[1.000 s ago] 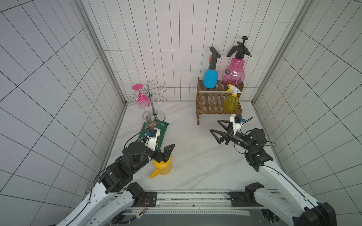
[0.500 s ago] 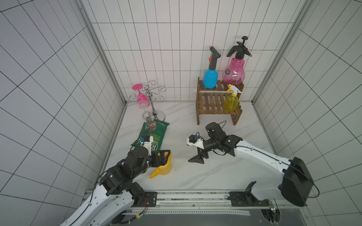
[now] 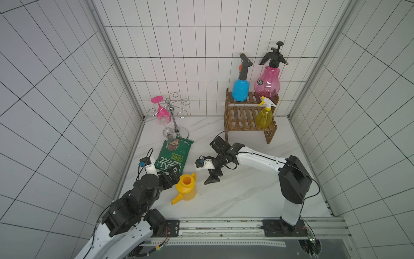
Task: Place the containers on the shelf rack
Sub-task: 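Pick up a container from the center of the board, then place the container on the shelf, then reset both arms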
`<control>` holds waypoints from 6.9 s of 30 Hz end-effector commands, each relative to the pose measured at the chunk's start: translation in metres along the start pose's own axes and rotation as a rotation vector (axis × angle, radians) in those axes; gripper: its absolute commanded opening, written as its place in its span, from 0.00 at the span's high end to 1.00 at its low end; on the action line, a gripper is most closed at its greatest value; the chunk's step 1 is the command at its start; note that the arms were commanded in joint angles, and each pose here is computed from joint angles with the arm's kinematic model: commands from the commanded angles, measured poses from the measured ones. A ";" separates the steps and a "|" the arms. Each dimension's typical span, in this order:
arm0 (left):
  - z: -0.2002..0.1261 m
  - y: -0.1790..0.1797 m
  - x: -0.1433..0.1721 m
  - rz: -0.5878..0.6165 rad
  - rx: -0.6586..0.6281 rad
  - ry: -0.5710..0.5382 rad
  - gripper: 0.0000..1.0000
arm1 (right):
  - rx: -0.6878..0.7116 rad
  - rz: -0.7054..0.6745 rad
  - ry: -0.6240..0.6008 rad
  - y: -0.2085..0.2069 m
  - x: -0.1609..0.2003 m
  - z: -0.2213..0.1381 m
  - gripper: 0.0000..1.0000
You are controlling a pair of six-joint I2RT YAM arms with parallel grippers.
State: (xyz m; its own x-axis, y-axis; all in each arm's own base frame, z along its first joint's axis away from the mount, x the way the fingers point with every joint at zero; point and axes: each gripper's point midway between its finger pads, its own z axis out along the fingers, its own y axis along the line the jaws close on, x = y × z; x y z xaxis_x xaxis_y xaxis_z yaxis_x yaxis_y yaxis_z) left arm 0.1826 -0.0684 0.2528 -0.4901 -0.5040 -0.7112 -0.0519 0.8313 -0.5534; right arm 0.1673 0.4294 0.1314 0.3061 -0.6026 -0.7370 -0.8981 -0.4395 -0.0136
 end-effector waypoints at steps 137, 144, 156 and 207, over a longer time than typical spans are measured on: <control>0.043 -0.041 0.011 0.115 0.181 -0.044 0.01 | 0.946 0.649 0.069 -0.180 0.159 -0.321 0.62; 0.044 -0.041 0.010 0.113 0.181 -0.046 0.01 | 0.970 0.653 0.075 -0.179 0.161 -0.324 0.54; 0.044 -0.044 0.009 0.118 0.185 -0.045 0.01 | 1.037 0.651 0.051 -0.160 0.152 -0.334 0.40; 0.060 -0.042 0.002 0.168 0.104 -0.073 0.01 | 1.833 1.291 -0.576 0.143 0.196 -0.372 0.01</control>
State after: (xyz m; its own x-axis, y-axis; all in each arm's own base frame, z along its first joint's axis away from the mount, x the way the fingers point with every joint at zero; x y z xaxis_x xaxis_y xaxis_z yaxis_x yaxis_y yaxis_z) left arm 0.2273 -0.1164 0.2247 -0.4728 -0.4294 -0.7695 0.0707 0.8520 -0.5188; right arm 0.2212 0.0209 0.2452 -0.2525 0.3408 -0.9056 0.0638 0.9398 0.3358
